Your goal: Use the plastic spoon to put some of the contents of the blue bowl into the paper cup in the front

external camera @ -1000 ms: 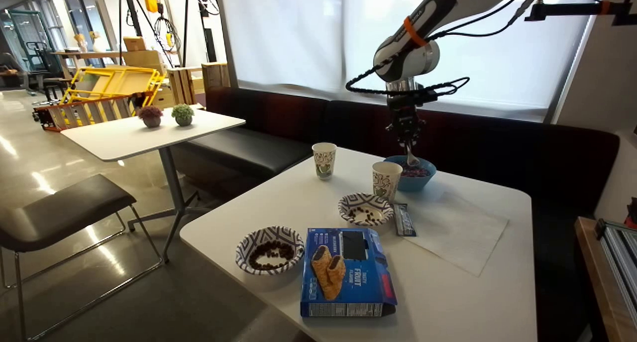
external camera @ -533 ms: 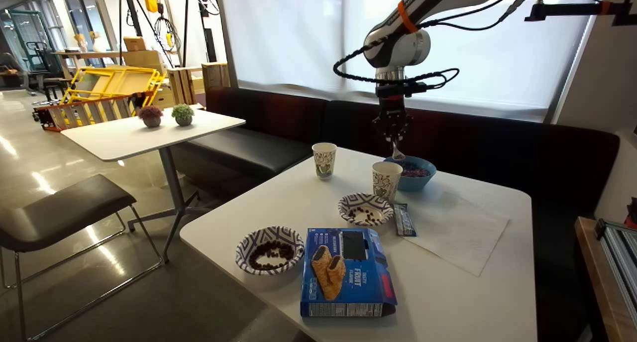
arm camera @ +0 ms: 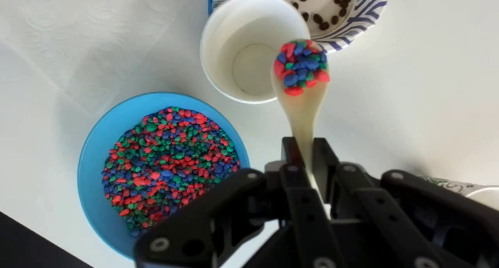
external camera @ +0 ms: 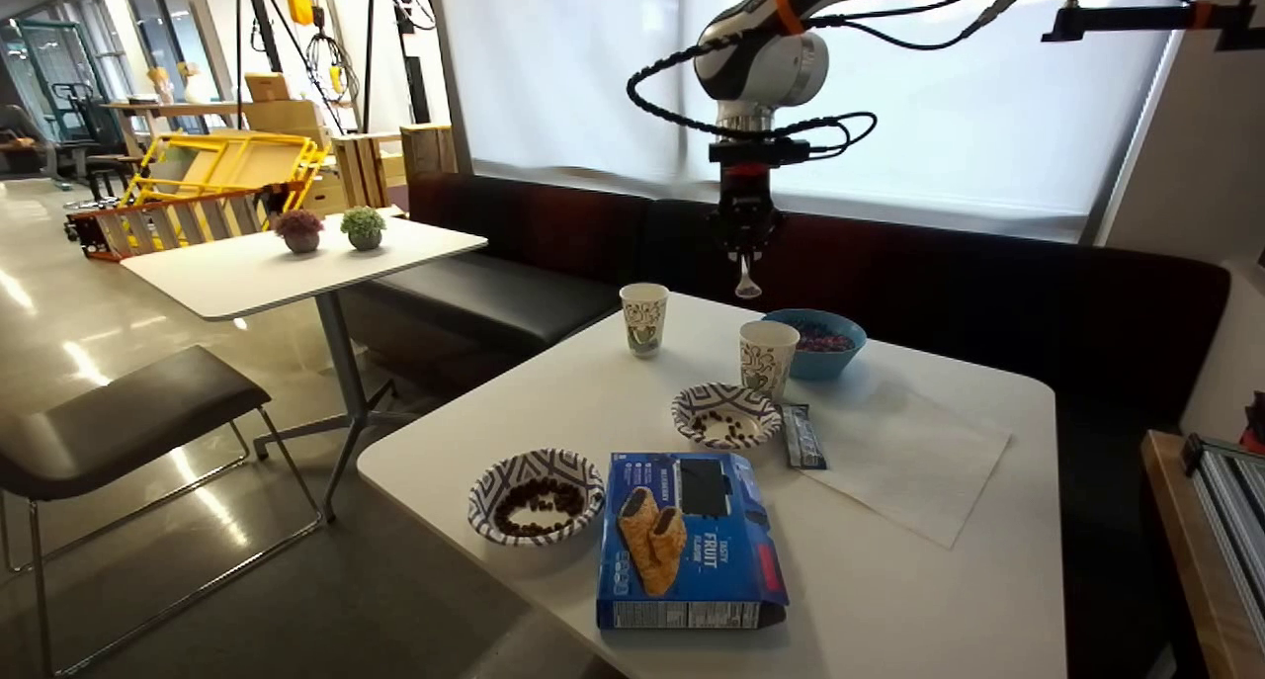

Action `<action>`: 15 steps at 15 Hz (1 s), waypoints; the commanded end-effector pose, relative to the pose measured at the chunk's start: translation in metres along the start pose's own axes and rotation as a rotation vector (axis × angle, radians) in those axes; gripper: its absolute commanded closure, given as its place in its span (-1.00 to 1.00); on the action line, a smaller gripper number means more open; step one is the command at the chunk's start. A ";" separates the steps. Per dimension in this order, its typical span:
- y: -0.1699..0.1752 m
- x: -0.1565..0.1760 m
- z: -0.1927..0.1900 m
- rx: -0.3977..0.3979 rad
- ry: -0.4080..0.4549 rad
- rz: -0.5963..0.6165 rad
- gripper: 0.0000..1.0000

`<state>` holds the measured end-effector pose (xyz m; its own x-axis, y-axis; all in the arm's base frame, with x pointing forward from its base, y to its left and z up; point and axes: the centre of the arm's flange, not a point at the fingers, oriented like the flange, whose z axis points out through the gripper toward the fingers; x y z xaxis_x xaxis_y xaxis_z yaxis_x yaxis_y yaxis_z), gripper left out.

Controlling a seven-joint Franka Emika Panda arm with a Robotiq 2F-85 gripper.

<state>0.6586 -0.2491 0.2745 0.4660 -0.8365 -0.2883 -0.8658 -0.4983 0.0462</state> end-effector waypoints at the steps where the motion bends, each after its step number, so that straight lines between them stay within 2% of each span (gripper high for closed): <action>1: -0.030 0.021 -0.008 0.027 -0.003 0.133 0.93; 6: -0.045 0.043 -0.013 0.089 -0.040 0.364 0.93; 9: -0.047 0.054 -0.019 0.161 -0.058 0.478 0.93; 10: -0.030 0.032 -0.013 0.116 -0.021 0.407 0.93; 11: -0.029 0.034 -0.014 0.122 -0.020 0.415 0.73; 15: -0.030 0.034 -0.013 0.120 -0.019 0.410 0.73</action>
<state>0.7026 -0.2655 0.2760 0.0763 -0.9548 -0.2873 -0.9943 -0.0944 0.0496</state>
